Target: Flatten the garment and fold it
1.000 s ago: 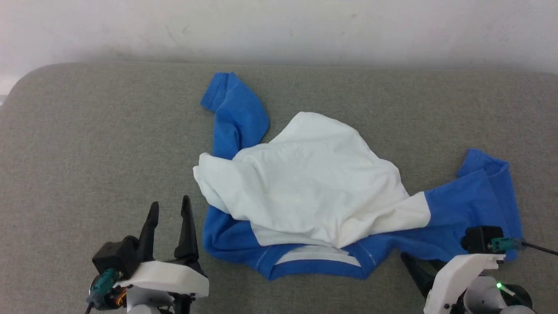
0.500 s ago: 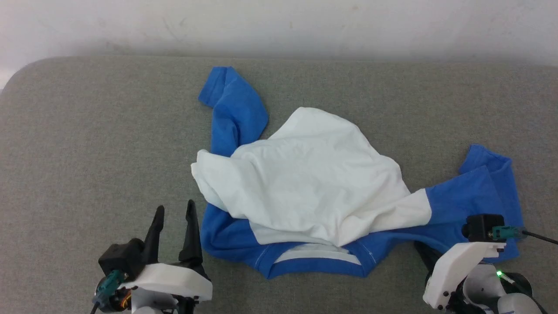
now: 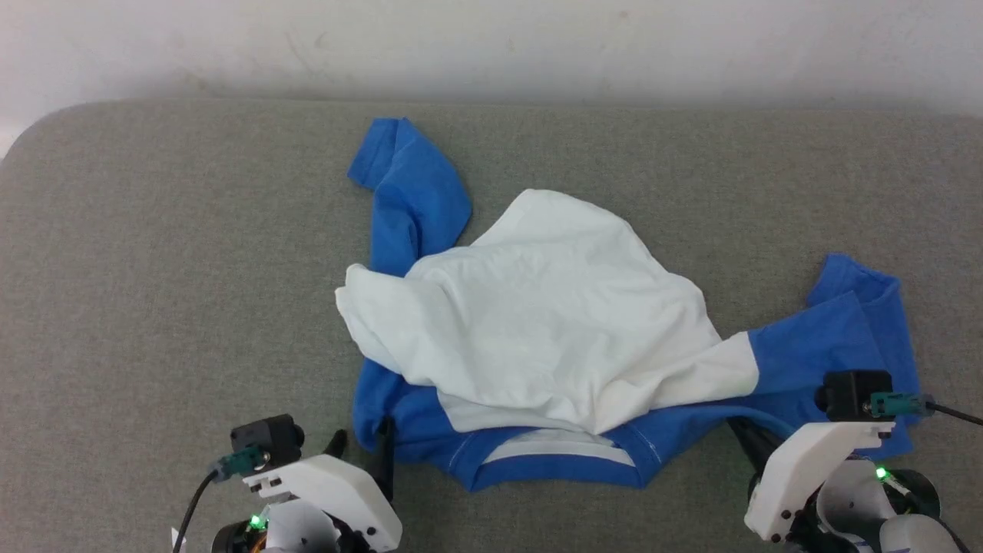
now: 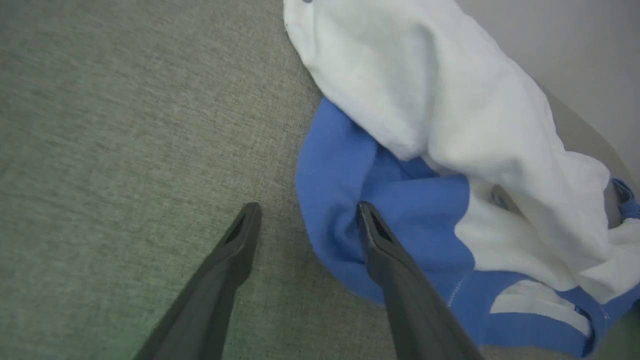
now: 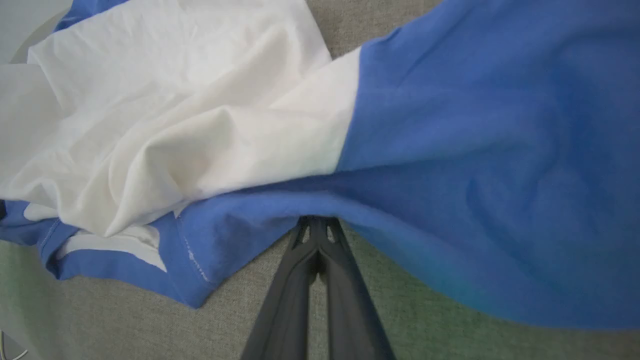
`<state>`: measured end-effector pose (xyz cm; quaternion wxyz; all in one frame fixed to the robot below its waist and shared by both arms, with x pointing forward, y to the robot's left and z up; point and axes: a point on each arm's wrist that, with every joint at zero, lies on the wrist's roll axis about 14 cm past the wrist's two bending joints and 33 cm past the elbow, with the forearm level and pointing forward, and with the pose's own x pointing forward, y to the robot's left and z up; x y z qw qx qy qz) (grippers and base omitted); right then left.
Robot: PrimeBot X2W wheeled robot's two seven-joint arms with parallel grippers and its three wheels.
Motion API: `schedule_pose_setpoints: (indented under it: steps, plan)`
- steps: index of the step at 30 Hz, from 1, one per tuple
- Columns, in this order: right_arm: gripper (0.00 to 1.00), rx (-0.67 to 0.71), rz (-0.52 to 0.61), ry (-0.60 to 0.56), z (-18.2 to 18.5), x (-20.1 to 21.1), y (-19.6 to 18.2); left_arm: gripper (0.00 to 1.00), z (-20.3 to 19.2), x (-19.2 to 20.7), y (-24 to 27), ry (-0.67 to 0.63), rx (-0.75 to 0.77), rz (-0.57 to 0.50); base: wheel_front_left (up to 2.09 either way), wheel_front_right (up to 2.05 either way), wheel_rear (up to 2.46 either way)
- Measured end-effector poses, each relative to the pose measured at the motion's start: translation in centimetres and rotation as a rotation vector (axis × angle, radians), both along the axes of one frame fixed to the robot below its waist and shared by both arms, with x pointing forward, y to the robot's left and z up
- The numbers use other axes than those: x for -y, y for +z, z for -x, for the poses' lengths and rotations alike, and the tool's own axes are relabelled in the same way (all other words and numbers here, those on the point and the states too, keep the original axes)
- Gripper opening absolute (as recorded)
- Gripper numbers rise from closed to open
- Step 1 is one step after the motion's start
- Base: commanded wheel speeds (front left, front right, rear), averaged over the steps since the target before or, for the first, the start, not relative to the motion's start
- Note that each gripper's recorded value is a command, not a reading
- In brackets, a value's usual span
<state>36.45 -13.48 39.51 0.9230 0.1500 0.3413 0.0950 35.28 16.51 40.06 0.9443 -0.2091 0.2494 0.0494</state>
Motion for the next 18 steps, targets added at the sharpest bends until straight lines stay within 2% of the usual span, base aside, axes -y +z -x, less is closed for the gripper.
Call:
schedule_pose_setpoints:
  steps: [2,3,4,5,6,11,18]
  plan:
    - [0.00,0.000,0.000,0.000,0.0,0.0,0.0,1.00,0.3,0.4,-0.6,-0.017,-0.047,0.010,0.00,0.00,0.00]
    - [0.00,0.000,0.000,-0.001,0.0,0.0,0.0,0.95,0.4,0.5,-0.9,-0.021,-0.068,0.012,0.00,0.00,0.00]
    - [0.00,-0.002,0.000,0.000,0.0,0.0,0.0,0.39,0.5,0.6,-1.2,-0.036,-0.089,0.010,0.00,0.00,0.00]
    - [0.00,-0.004,0.001,-0.001,0.1,0.1,0.0,0.09,0.4,0.7,-1.2,-0.041,-0.095,0.009,0.00,0.00,0.00]
    - [0.00,-0.004,0.001,-0.002,0.1,0.1,0.0,0.00,0.3,0.7,-1.2,-0.040,-0.094,0.012,0.00,0.00,0.00]
    - [0.00,-0.001,0.004,-0.014,0.2,0.5,0.1,0.00,-0.1,1.1,-1.0,-0.028,-0.072,0.051,0.00,0.00,0.00]
    - [0.00,0.090,-0.025,-0.039,-0.9,0.9,2.7,0.00,-2.6,0.9,4.8,0.051,0.184,0.199,0.00,0.00,0.00]
